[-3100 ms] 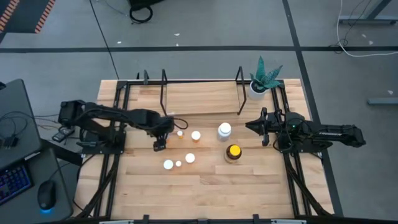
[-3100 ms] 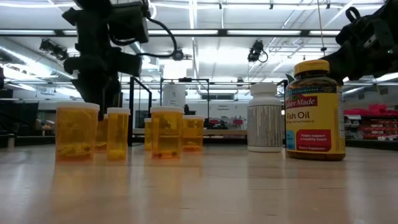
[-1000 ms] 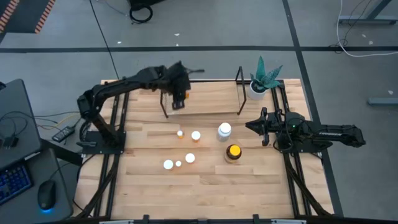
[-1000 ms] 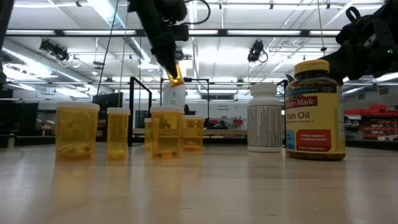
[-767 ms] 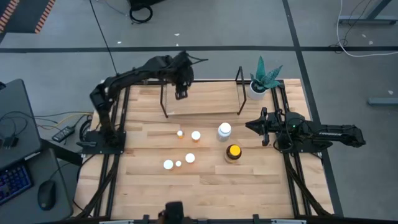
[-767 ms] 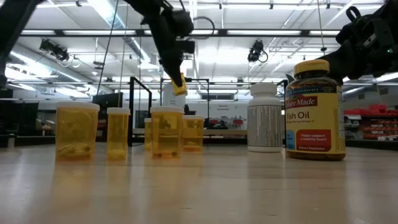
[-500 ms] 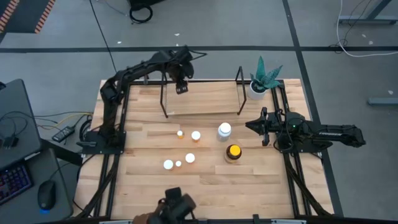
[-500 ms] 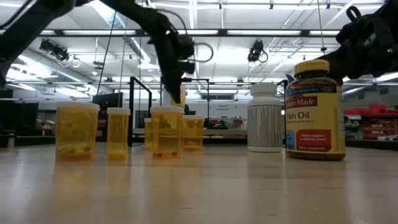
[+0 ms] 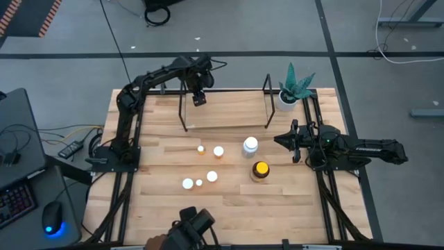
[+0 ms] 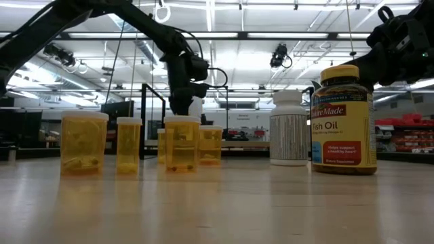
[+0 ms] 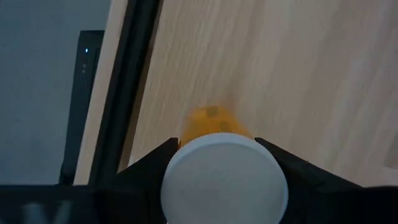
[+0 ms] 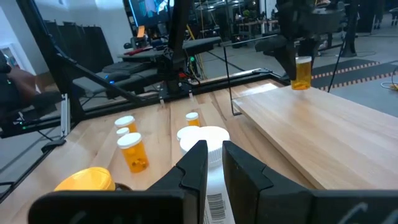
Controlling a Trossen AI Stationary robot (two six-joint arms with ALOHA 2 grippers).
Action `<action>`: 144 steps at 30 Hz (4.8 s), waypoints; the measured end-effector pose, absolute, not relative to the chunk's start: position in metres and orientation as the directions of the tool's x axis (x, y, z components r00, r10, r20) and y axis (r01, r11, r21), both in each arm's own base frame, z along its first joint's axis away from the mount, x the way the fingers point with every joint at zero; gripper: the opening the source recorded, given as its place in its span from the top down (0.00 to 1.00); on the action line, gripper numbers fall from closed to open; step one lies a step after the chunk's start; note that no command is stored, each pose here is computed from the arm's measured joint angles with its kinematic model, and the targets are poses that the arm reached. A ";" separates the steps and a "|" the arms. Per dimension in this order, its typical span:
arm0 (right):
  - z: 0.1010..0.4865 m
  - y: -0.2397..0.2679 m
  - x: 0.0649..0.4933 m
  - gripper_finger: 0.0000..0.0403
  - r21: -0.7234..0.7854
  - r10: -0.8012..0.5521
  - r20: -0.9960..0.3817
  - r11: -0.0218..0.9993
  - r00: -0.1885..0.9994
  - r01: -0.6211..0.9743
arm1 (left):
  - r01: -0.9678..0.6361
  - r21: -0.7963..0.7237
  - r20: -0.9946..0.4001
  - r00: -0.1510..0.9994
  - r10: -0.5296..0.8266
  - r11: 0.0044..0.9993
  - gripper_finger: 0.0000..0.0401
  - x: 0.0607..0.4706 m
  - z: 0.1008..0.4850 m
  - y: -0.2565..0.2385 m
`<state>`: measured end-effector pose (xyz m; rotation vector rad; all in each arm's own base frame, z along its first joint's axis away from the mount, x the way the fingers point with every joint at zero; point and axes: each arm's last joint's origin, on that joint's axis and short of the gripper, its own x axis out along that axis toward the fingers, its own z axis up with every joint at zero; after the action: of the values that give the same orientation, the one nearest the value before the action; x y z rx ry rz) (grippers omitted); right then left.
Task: Pick and place medicine bottles onto shelf by color
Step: Put the top left big orange pill bottle on the shelf, then put the bottom left big orange pill bottle on the shelf
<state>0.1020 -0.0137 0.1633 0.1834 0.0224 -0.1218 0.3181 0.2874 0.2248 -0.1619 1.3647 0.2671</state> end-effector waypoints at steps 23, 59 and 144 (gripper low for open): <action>0.163 -0.014 0.102 0.86 0.181 -0.119 -0.034 0.976 0.992 0.123 | -0.306 0.075 -0.988 0.108 0.113 0.949 0.37 0.321 0.207 0.291; 0.163 -0.014 0.102 0.86 0.181 -0.119 -0.034 0.976 0.992 0.123 | -0.302 0.117 -0.945 0.259 0.199 0.946 0.27 0.345 0.325 0.243; 0.168 -0.014 0.102 0.86 0.180 -0.118 0.011 0.977 0.993 0.115 | -0.149 -0.010 -1.000 0.028 -0.006 0.989 0.31 0.284 0.207 -0.132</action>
<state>0.1021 -0.0137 0.1676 0.1803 -0.0215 -0.1174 0.2843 -0.1325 0.2073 -0.1231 1.5401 0.1105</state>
